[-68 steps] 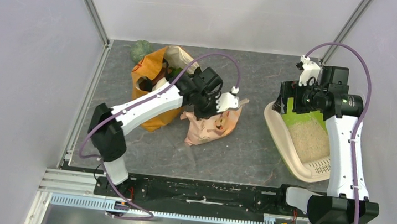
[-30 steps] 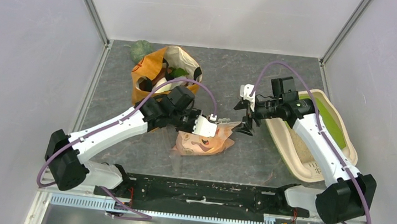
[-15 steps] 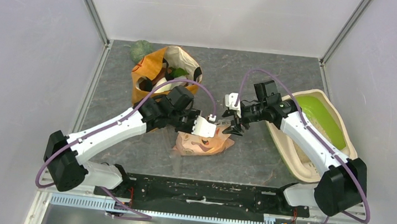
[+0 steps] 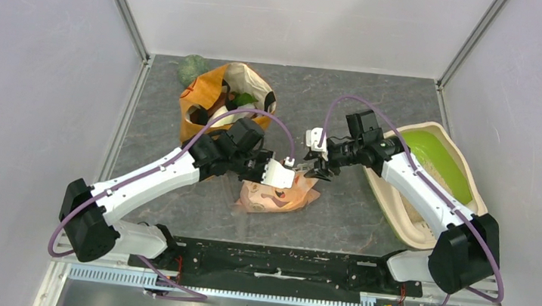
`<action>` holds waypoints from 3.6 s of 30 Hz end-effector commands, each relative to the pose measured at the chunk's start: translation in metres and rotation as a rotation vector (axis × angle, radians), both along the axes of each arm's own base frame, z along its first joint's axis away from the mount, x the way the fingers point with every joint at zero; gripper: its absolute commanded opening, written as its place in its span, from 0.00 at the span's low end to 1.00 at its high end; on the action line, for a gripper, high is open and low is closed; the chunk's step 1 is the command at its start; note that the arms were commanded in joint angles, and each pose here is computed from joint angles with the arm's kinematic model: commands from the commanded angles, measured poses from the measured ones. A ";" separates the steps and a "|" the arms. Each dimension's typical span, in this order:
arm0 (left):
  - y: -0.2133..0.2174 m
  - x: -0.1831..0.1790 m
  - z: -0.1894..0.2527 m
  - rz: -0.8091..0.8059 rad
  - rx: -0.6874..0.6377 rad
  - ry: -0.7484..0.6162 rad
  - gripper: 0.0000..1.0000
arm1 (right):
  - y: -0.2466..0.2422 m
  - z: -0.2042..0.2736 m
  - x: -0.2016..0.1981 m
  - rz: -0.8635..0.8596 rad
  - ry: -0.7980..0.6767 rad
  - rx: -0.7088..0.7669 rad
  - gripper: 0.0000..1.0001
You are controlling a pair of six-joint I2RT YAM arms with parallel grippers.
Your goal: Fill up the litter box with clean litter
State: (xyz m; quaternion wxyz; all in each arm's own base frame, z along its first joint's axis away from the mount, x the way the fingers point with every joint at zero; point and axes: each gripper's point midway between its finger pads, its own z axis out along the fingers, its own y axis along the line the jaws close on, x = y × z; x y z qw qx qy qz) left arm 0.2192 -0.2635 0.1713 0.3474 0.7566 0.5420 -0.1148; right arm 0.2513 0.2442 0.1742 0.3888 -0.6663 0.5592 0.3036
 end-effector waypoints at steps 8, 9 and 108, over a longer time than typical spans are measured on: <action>-0.006 -0.006 0.010 -0.057 -0.038 -0.020 0.02 | 0.009 0.018 0.002 0.023 -0.039 0.040 0.36; -0.006 -0.006 0.009 -0.056 -0.036 -0.018 0.02 | 0.009 0.020 0.003 0.021 -0.040 0.044 0.34; 0.004 -0.050 -0.022 -0.260 0.093 -0.136 0.33 | 0.010 -0.018 -0.005 -0.380 1.027 -0.295 0.89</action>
